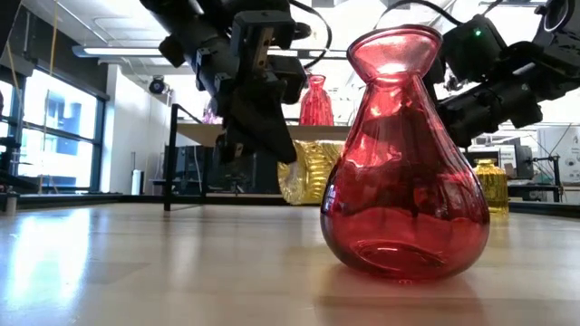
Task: Sort vases onto shelf
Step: Put the bottom yellow vase on the shelf and align it with the other yellow vase
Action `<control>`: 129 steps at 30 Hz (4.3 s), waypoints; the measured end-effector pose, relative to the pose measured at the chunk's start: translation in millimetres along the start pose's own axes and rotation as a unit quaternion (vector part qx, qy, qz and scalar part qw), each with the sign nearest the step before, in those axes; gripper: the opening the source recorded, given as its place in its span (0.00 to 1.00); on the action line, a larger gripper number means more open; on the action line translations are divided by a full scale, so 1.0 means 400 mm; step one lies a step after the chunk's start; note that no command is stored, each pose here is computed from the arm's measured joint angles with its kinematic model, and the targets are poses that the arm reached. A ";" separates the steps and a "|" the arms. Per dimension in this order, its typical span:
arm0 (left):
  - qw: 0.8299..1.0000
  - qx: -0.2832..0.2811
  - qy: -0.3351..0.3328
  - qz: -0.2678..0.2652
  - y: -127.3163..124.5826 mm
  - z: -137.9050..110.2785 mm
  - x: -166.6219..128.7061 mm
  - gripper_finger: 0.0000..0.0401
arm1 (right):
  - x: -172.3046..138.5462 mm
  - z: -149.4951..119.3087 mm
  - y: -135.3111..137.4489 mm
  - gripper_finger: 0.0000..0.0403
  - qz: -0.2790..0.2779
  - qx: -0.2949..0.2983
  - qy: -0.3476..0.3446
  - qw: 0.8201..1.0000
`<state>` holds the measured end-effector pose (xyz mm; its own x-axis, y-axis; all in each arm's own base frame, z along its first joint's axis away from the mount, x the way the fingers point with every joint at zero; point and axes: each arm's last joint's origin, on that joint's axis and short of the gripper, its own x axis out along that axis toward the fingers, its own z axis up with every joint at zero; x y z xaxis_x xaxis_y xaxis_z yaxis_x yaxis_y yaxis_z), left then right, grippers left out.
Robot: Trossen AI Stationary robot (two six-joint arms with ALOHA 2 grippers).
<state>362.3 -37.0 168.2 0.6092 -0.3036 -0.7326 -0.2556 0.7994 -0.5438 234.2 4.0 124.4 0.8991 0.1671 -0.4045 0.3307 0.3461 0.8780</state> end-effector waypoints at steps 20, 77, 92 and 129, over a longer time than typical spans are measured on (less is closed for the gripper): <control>0.999 0.027 0.010 -0.025 -0.006 0.016 -0.069 0.01 | -0.089 0.018 0.068 0.00 0.013 -0.034 -0.043 0.998; 0.960 0.079 -0.254 -0.083 -0.084 0.020 -0.574 0.01 | 0.061 0.345 0.663 0.00 -0.220 -0.584 0.148 0.767; 0.966 0.072 -0.238 -0.073 -0.079 -0.001 -0.590 0.01 | 0.102 0.401 0.679 0.00 -0.260 -0.680 0.180 0.662; 0.910 0.161 -0.376 0.065 0.017 -0.232 -0.701 0.01 | 0.085 0.498 0.663 0.00 -0.284 -0.767 0.149 0.556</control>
<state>119.9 5.4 332.1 0.9620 0.1489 -0.2290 -0.2032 0.9504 -0.2356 409.7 -82.6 394.4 0.6111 -0.3049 -0.7305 -0.3018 0.7634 -0.5711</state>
